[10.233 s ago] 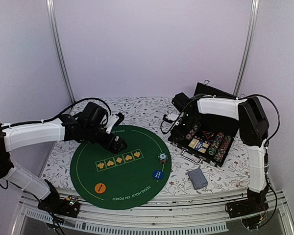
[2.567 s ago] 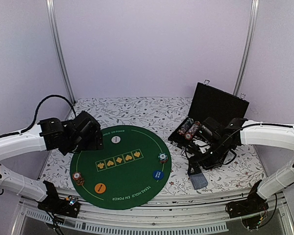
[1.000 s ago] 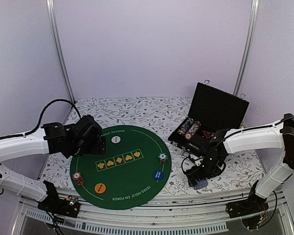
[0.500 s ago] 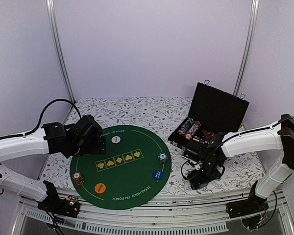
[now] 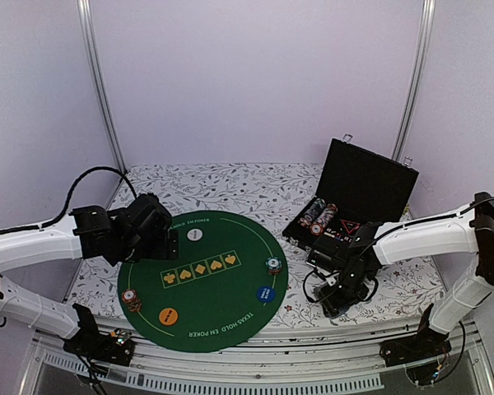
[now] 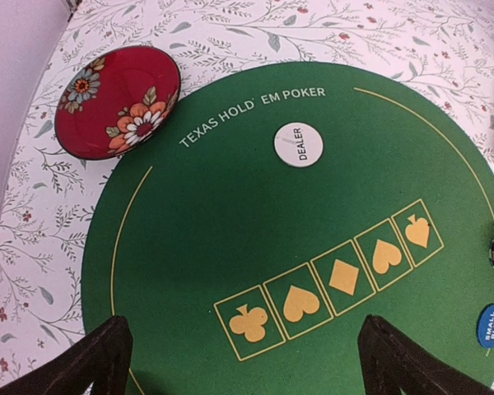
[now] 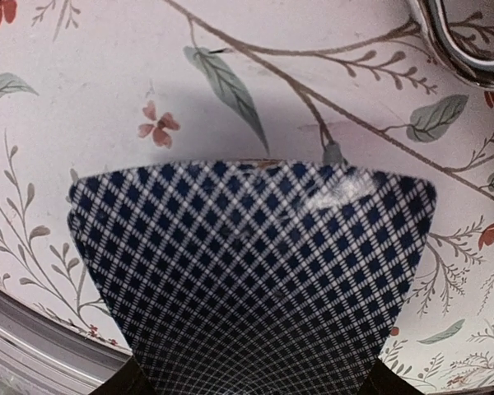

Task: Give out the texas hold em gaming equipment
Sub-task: Pick up the face-down deck piles from the center of the board, then pass from the right arm to the left

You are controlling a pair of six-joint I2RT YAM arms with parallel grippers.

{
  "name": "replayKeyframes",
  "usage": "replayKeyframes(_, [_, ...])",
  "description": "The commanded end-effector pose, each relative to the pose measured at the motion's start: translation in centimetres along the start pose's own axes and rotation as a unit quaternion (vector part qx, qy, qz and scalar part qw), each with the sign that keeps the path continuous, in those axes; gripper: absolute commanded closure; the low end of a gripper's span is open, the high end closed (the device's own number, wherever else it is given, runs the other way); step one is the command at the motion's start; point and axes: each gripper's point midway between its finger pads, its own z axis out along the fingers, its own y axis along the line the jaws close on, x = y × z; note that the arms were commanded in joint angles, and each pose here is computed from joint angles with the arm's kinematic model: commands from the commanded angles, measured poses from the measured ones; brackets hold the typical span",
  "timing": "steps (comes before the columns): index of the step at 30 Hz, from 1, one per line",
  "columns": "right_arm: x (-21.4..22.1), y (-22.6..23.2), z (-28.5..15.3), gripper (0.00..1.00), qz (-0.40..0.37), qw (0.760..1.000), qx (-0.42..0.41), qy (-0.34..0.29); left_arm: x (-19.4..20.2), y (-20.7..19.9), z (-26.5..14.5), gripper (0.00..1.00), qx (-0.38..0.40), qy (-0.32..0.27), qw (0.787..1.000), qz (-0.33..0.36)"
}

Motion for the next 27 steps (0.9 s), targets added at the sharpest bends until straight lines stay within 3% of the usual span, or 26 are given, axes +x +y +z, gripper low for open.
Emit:
replayKeyframes(1, [-0.1, 1.4, -0.5, 0.46, -0.048, 0.999, -0.003, -0.007, -0.6, -1.4, -0.5, 0.02, 0.033, -0.005, 0.999, -0.009])
replayKeyframes(5, [-1.2, 2.9, -2.8, 0.47, -0.100, 0.994, -0.001, -0.035, -0.9, -3.1, -1.0, 0.04, 0.077, 0.003, 0.997, -0.030])
replayKeyframes(8, [-2.9, 4.8, -5.5, 0.48, -0.153, 0.985, -0.012, -0.075, -1.8, -5.8, -2.2, 0.11, 0.154, 0.003, 0.987, -0.051])
replayKeyframes(13, [-6.0, 8.5, -10.4, 0.49, -0.254, 0.955, -0.043, -0.147, -3.5, -10.4, -5.2, 0.23, 0.318, -0.022, 0.941, -0.111])
replayKeyframes(17, [-8.5, 11.2, -13.8, 0.49, -0.313, 0.930, -0.053, -0.188, -4.1, -13.8, -8.0, 0.20, 0.448, -0.038, 0.885, -0.122])
replayKeyframes(21, [-9.9, 13.6, -15.3, 0.49, -0.372, 0.903, -0.047, -0.210, -4.0, -16.1, -8.1, 0.11, 0.486, -0.023, 0.867, -0.109])
replayKeyframes(27, [-10.7, 15.8, -15.8, 0.50, -0.415, 0.882, -0.042, -0.220, -4.1, -17.4, -8.9, 0.07, 0.547, -0.016, 0.828, -0.123])
